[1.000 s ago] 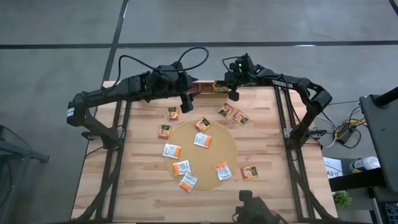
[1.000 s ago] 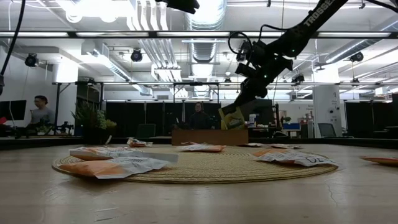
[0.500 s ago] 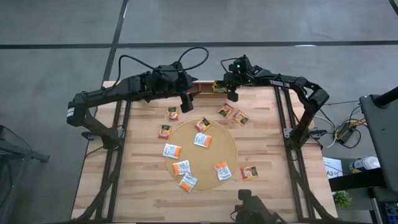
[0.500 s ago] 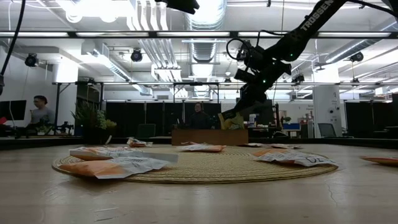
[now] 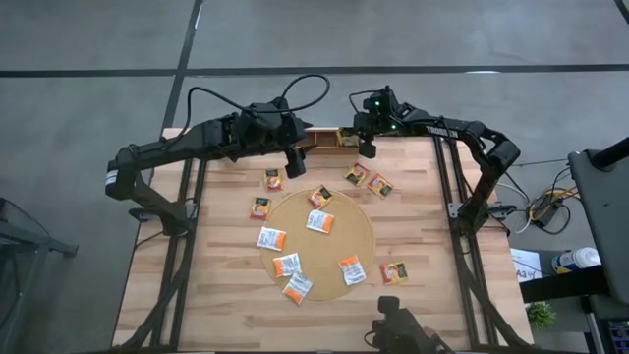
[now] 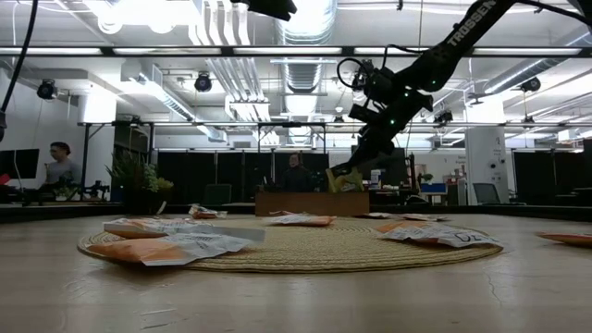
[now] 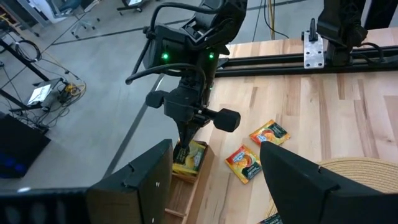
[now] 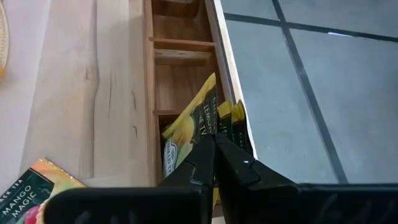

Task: Pick & Place Tea
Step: Put the yellow tea bag into the right section of the wooden organizer

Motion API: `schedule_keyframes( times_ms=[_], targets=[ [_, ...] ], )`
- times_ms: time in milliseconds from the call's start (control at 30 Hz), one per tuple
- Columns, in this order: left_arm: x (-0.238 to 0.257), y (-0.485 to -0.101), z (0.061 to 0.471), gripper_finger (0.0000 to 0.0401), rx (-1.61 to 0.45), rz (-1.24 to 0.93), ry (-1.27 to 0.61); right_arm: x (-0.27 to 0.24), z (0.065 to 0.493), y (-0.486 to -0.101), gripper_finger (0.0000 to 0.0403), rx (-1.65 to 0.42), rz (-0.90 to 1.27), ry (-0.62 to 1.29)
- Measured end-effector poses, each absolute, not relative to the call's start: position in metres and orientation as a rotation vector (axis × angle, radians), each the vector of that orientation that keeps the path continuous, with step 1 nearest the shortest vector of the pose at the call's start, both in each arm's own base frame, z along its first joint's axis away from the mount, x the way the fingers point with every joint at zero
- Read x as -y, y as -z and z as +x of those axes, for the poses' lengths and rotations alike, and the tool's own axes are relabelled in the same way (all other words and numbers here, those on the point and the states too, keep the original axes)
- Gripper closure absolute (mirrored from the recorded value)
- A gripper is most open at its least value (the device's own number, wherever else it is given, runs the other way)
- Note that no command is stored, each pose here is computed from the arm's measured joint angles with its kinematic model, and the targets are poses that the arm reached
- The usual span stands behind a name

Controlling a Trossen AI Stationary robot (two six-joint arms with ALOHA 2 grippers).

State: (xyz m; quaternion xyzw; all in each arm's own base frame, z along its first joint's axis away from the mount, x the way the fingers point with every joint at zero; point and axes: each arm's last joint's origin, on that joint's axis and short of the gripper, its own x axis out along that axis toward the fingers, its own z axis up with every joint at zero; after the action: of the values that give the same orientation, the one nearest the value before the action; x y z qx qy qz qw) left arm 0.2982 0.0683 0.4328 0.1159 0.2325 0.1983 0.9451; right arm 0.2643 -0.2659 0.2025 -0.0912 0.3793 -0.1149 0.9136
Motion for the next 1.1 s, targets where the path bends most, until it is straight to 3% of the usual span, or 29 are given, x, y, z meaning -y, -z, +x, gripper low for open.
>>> schedule_keyframes(
  times_ms=[300,800,1100],
  targets=[
    [-0.068,-0.433,0.298,0.0165,-0.474,0.236,-0.404,0.269,0.267,-0.187,0.0383,-0.812,-0.12,0.236],
    [-0.068,-0.432,0.298,0.0165,-0.483,0.236,-0.402,0.268,0.266,-0.189,0.0243,-0.804,-0.071,0.257],
    [-0.068,-0.432,0.298,0.0165,-0.485,0.231,-0.403,0.264,0.262,-0.206,0.0198,-0.77,-0.094,0.272]
  ],
)
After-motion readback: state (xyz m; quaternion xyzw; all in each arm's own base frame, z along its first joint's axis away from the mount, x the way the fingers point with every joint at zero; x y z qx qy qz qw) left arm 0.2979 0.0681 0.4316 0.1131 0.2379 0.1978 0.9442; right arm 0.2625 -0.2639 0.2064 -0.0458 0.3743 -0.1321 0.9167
